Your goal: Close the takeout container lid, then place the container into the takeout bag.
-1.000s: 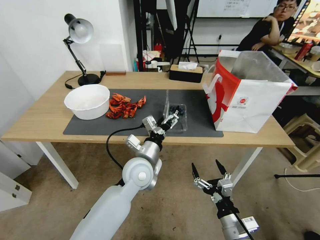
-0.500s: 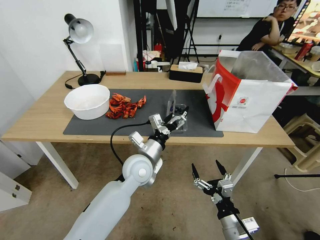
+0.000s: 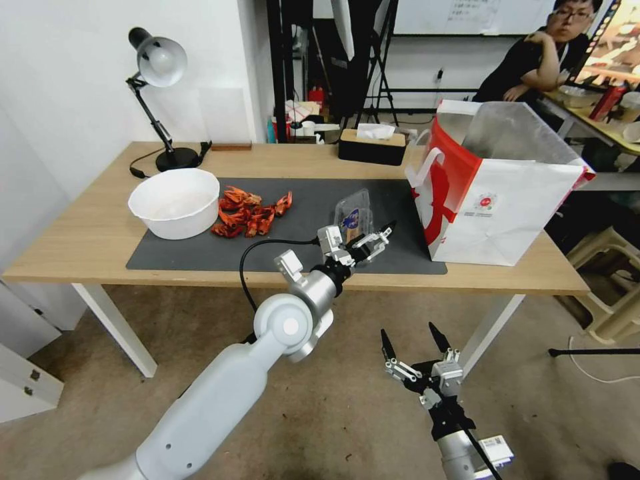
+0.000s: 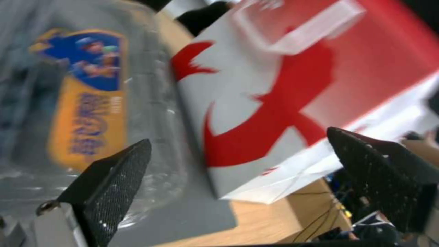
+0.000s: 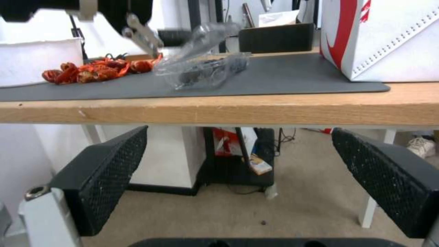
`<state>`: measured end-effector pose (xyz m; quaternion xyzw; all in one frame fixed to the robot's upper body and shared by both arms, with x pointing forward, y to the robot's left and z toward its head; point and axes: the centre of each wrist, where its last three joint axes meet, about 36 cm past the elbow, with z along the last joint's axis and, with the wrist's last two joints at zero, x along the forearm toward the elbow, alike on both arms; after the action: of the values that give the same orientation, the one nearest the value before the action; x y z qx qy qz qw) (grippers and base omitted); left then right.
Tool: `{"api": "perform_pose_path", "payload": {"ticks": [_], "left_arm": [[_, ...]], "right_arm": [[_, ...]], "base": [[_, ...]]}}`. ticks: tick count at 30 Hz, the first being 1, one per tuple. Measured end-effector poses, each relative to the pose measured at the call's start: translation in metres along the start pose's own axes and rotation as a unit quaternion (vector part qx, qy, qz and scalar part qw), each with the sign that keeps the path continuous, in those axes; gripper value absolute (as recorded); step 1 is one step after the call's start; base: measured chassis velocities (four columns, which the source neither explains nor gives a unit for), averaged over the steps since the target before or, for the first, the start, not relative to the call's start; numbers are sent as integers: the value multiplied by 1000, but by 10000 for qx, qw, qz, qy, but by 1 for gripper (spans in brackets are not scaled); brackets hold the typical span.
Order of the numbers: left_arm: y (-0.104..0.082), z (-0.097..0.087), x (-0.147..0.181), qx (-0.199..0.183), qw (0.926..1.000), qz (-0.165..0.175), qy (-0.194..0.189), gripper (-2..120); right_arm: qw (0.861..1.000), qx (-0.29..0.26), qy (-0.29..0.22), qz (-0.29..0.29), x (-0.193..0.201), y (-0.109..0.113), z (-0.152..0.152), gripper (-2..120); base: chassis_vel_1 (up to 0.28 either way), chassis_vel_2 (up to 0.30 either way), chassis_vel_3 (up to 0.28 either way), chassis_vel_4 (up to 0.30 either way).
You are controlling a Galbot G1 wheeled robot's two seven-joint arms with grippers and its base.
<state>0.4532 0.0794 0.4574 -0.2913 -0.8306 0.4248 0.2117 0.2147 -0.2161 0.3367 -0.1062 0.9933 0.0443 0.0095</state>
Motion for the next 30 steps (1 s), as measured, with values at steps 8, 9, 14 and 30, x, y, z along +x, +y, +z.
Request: {"api": "perform_pose_path", "payload": {"ticks": [8,9,14,30], "left_arm": [[-2,-11,-9,253,9982,-527,139,80],[-2,-12,-10,230,9969,-727,191,65],[-3,-13,-10,191,9955,-888,253,50],[-6,-21,-9,88,9944,-1021,264,0]], "right_arm": [[10000,-25,0,-23,0,2,1,100],[9999,-58,-43,-77,-2,3,-4,100],[9997,-180,-98,-163,-7,-1,-14,100],[9627,-2655,-350,-378,-122,-79,-127,100]], "base": [[0,0,0,0],[0,0,0,0],[0,0,0,0],[0,0,0,0]]}}
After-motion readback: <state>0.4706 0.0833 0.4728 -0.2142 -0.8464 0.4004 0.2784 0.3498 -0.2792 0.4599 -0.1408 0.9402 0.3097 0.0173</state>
